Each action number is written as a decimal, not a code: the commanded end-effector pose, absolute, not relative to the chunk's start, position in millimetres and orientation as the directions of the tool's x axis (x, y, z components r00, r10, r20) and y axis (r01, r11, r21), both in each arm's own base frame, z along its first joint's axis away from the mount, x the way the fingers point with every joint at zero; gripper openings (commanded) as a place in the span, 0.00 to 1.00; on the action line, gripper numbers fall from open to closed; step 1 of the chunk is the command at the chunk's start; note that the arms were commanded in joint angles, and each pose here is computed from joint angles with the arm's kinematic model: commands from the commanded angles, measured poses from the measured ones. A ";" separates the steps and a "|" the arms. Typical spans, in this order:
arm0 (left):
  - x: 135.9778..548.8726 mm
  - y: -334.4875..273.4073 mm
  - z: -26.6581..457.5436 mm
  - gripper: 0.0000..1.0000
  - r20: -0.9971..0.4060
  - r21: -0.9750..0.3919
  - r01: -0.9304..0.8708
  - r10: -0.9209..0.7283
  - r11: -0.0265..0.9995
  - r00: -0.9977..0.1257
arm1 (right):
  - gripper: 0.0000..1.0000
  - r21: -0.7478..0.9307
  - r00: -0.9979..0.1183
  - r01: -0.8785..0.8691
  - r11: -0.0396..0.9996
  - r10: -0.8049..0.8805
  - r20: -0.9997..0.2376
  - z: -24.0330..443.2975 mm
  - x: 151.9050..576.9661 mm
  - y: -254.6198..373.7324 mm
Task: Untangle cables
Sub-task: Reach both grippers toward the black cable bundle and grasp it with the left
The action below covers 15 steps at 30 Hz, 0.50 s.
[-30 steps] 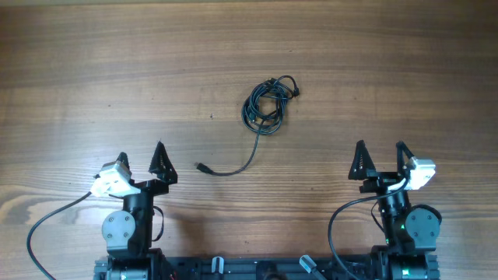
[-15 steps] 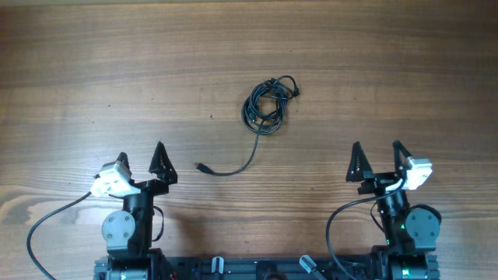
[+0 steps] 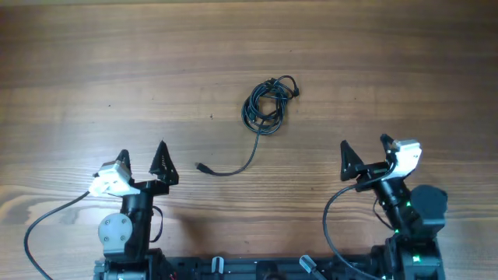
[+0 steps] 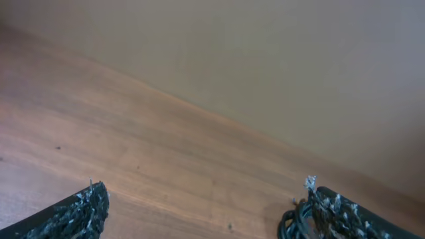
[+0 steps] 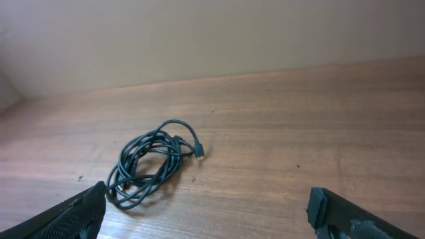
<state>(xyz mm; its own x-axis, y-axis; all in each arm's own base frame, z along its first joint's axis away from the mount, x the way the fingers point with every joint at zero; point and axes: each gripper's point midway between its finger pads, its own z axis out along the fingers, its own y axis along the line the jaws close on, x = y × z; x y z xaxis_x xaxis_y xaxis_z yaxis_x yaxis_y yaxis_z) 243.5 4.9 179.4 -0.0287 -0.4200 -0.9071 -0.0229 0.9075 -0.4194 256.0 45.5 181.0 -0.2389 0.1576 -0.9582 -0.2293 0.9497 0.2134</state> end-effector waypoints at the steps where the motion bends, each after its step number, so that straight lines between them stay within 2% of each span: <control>1: 239.1 2.3 211.2 1.00 -0.916 -0.400 0.000 -0.400 0.916 -0.017 | 1.00 0.188 -0.232 -0.265 0.946 0.127 -0.964 217.0 265.6 49.9; 7: 250.9 0.9 259.4 1.00 -0.943 -0.318 -0.011 -0.318 0.948 -0.093 | 1.00 0.228 -0.373 -0.237 0.944 0.128 -0.919 238.9 282.1 50.2; 12: 282.1 -3.4 289.0 1.00 -0.887 -0.320 -0.057 -0.320 0.946 -0.334 | 1.00 0.238 -0.472 -0.238 0.942 0.102 -0.876 255.9 290.6 53.0; 15: 304.1 -12.2 304.0 1.00 -0.838 -0.337 -0.044 -0.321 0.940 -0.442 | 1.00 0.237 -0.514 -0.266 0.934 0.070 -0.855 265.2 293.2 57.8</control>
<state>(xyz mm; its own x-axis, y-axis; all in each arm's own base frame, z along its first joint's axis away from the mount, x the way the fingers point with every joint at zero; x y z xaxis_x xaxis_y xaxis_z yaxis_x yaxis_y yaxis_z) 283.2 -1.6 279.3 -0.3858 -0.3433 -0.8563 -0.0978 0.9382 -0.3321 289.5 52.3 244.8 -0.5190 0.1094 -0.8477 -0.2146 0.9433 0.2532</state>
